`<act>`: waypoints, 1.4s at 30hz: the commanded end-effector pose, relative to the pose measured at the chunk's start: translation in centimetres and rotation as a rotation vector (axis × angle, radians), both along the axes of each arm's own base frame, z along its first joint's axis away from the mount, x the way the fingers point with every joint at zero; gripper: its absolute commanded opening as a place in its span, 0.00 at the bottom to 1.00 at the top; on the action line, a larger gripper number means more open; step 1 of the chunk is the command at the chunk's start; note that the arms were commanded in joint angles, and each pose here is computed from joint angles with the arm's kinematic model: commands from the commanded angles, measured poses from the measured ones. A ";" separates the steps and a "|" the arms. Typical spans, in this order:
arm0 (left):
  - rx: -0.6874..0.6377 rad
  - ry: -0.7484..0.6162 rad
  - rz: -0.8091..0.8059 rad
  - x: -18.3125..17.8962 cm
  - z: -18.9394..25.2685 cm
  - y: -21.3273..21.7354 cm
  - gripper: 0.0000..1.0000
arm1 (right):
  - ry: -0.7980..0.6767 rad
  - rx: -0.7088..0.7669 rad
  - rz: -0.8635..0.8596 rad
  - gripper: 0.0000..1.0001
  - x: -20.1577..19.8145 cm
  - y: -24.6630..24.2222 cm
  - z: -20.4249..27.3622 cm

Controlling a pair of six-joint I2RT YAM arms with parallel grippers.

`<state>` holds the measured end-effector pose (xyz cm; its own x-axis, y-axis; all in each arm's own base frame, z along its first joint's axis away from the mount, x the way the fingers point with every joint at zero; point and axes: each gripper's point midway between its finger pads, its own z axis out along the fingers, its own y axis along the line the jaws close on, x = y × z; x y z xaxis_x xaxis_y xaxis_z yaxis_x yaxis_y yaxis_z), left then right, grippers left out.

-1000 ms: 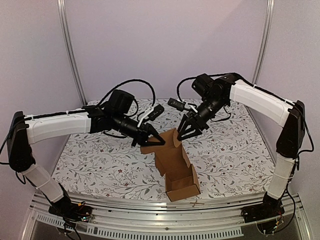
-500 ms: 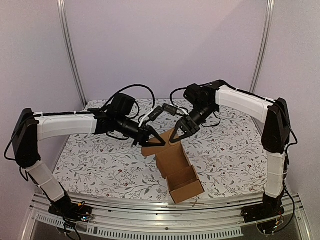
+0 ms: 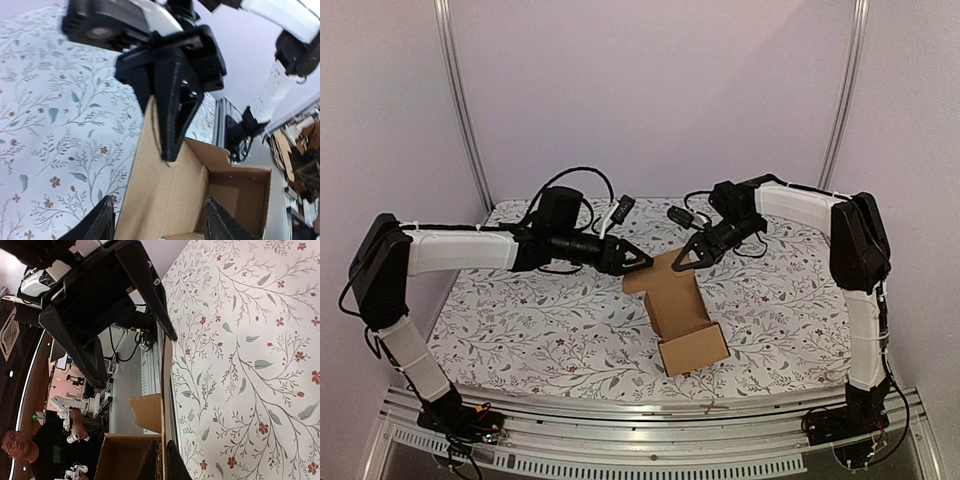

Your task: Fold the paper box

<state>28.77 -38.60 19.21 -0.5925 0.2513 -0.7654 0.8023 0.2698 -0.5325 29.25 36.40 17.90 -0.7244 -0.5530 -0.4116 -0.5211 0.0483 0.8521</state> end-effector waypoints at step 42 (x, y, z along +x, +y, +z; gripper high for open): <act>-0.511 0.200 0.231 -1.2 -3.7 -2.8 0.48 | 0.075 -0.004 -0.141 0.00 2.4 -5.0 -3.0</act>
